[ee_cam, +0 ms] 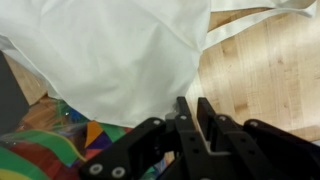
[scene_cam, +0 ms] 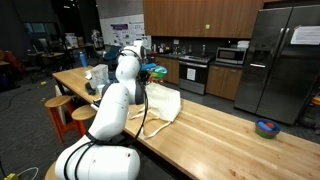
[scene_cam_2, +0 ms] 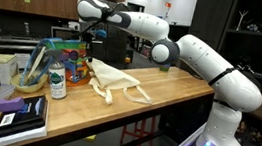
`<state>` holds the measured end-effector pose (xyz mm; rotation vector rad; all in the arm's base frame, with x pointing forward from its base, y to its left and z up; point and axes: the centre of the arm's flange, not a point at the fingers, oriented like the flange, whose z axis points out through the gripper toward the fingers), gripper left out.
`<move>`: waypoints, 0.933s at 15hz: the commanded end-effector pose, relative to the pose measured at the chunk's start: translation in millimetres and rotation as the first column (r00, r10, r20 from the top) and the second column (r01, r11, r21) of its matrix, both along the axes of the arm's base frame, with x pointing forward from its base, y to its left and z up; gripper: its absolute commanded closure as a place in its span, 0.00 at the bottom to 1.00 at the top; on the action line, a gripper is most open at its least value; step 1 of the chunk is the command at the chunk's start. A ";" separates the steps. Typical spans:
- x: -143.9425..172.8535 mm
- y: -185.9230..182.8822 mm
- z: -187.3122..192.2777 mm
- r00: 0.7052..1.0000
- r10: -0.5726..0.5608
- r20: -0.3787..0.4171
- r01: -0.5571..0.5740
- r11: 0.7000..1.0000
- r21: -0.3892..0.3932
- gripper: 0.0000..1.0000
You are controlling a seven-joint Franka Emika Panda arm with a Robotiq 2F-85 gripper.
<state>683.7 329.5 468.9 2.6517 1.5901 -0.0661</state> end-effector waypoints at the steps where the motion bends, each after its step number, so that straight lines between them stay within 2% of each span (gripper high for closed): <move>1: 0.2 0.1 -1.3 1.000 0.000 -0.002 0.000 1.000 -0.001 0.51; 5: 0.4 -1.4 -8.1 1.000 -0.016 0.008 0.016 0.999 -0.049 0.25; 6: -0.1 -2.2 -10.4 1.000 -0.021 0.010 0.022 0.997 -0.071 0.17; 9: 0.7 -6.0 -18.9 0.998 -0.051 0.023 0.054 0.986 -0.157 0.01; 12: 0.6 -4.7 -30.3 0.997 -0.074 0.021 0.076 0.974 -0.211 0.00; 14: 1.3 1.1 -36.2 0.996 -0.091 0.013 0.092 0.974 -0.208 0.00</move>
